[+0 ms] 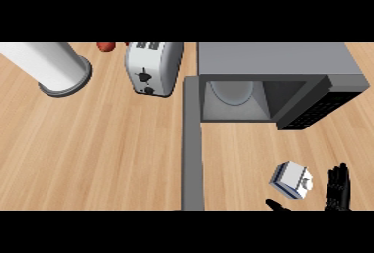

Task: Pick up the milk, place it into the microwave and close the microwave

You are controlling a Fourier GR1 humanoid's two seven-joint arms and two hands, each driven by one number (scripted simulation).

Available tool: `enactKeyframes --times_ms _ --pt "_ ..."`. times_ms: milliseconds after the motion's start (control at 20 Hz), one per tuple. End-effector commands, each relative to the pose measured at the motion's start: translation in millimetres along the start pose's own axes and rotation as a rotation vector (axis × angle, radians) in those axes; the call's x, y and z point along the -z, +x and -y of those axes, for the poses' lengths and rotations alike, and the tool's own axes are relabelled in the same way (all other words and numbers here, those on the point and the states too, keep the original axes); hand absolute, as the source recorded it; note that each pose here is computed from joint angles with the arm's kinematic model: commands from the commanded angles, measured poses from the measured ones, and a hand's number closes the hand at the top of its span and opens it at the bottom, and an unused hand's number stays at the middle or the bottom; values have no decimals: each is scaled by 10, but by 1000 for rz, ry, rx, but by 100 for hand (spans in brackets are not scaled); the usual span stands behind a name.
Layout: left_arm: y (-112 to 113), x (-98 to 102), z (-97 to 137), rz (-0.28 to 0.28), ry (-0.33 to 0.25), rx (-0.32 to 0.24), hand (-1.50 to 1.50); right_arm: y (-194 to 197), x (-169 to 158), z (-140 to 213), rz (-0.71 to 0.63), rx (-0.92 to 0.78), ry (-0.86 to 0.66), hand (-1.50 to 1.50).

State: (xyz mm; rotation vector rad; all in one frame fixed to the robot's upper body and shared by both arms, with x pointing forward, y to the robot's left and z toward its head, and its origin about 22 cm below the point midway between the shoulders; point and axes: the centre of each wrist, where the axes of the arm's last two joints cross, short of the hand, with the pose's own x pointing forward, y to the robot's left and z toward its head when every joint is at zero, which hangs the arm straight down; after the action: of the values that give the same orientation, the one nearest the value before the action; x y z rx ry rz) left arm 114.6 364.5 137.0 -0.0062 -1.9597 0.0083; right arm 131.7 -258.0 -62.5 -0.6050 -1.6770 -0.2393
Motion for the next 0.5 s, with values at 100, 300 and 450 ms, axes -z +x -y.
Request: enactKeyframes --times_ms 100,300,450 --pt "-61 -62 -65 2 4 2 -150 -430 -235 196 -8 27 5 -150" --pt "-118 -89 -158 7 6 -8 -150 -446 18 -85 0 20 29 -150" --pt "66 -53 -189 3 11 -13 -150 -686 7 217 4 4 16 -150"
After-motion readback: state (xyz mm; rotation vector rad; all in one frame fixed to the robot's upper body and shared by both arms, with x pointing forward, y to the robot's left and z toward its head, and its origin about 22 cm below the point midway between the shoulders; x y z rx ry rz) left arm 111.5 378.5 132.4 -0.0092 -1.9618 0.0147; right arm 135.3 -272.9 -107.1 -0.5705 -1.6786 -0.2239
